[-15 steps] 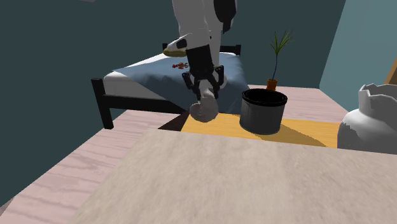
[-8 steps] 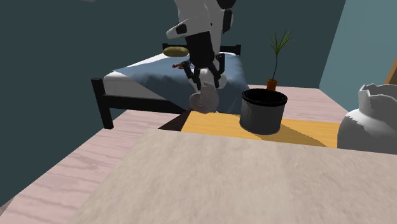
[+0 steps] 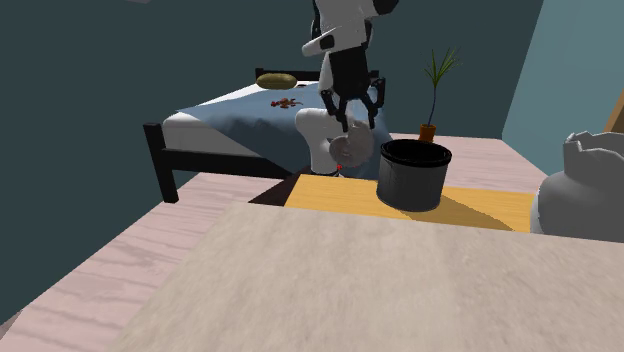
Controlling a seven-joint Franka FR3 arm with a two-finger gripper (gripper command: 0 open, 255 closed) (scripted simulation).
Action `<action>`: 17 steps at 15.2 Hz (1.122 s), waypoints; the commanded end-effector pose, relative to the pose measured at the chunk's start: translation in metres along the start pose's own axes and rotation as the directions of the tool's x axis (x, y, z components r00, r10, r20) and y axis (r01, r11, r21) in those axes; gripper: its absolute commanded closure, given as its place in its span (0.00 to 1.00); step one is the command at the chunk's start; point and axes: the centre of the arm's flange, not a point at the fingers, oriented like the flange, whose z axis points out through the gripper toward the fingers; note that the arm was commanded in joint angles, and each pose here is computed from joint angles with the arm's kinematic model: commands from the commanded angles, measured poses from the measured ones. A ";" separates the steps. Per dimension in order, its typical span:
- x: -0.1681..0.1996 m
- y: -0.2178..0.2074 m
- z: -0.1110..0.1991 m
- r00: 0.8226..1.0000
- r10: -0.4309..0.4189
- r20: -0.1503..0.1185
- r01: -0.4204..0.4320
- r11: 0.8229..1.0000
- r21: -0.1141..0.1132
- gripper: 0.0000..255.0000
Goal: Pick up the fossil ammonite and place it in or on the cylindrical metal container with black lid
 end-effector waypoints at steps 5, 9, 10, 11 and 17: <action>-0.064 -0.046 0.008 1.000 0.001 0.000 -0.001 1.000 0.000 1.00; -0.107 -0.076 0.013 1.000 0.001 0.000 -0.001 1.000 0.000 1.00; -0.118 -0.084 0.015 1.000 0.001 0.000 -0.001 1.000 0.000 1.00; -0.129 -0.092 0.016 1.000 0.001 0.000 -0.001 1.000 0.000 1.00; -0.193 -0.137 0.024 1.000 0.001 0.000 -0.001 1.000 0.000 1.00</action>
